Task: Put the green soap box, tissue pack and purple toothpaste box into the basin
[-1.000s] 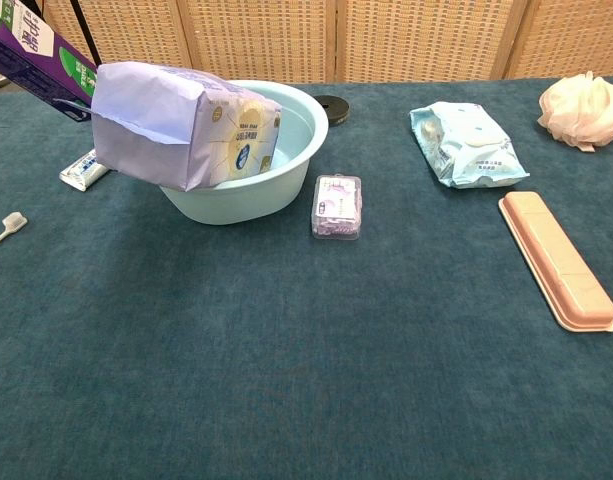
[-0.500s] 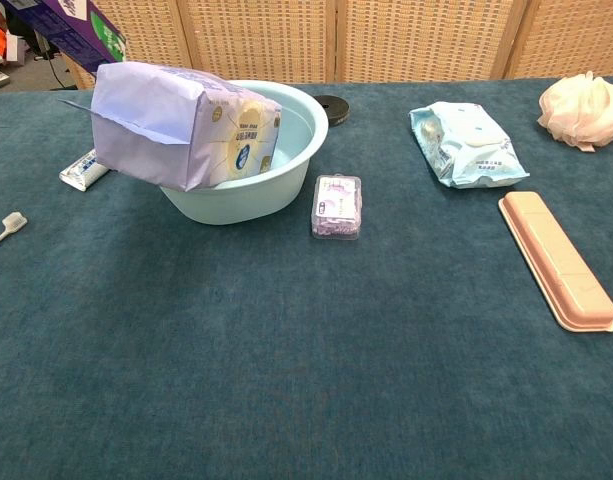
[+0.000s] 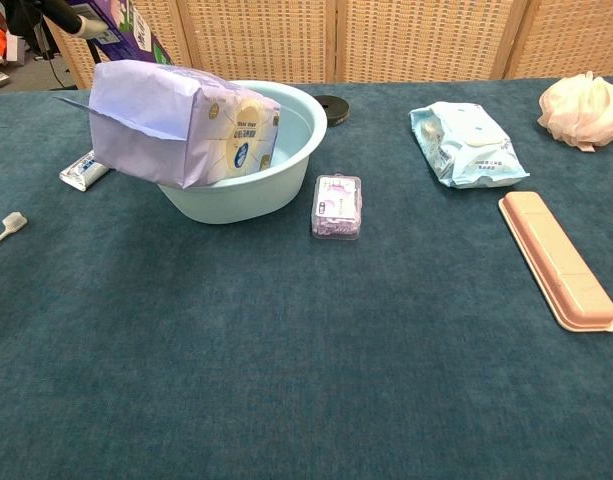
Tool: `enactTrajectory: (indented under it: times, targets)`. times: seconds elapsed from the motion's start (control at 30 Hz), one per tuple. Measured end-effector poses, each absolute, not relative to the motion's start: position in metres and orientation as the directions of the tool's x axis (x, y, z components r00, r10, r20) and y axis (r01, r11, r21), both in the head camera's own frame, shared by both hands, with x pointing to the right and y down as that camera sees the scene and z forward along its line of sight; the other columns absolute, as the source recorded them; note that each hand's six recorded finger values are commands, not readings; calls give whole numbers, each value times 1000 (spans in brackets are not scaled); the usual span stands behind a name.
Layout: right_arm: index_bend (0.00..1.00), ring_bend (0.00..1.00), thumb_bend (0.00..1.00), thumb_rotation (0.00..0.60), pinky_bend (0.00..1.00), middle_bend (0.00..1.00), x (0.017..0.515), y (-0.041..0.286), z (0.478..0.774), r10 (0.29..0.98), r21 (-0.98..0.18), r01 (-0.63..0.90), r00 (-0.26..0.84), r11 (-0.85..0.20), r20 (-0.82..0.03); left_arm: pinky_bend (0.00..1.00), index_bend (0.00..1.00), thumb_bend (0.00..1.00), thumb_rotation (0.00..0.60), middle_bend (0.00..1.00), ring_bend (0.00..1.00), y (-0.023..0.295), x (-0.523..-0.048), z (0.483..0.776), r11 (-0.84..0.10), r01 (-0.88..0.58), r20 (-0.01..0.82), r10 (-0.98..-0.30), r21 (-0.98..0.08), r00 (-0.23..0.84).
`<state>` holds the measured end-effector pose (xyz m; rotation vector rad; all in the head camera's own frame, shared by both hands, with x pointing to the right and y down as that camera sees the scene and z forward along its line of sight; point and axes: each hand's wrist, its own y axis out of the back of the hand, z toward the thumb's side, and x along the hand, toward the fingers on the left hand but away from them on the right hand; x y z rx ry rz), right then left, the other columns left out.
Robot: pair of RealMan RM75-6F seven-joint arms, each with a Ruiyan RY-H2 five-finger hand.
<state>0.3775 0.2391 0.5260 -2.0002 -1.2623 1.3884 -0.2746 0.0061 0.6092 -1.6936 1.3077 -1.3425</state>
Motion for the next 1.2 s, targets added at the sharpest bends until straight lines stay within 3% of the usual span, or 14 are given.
enactTrajectory:
  times: [0.57,1.03,1.13,1.2]
  targets:
    - [194,0,105,600,16,0,384,237,529,841,-732,453,82,-509,-534,64,895,499,600,93,2,-8,-232,600,-248,-418,245,-968,-874,61]
    - [194,0,105,600,16,0,384,236,525,849,-739,454,81,-498,-523,64,893,473,600,92,4,23,-229,622,-342,-378,330,-939,-860,100]
    - [194,0,105,600,16,0,384,236,524,850,-740,453,82,-497,-521,64,806,431,600,86,4,29,-232,627,-362,-355,348,-931,-862,106]
    - [194,0,105,600,16,0,383,236,524,850,-740,452,85,-497,-520,64,664,395,600,46,2,33,-234,631,-381,-330,365,-924,-863,113]
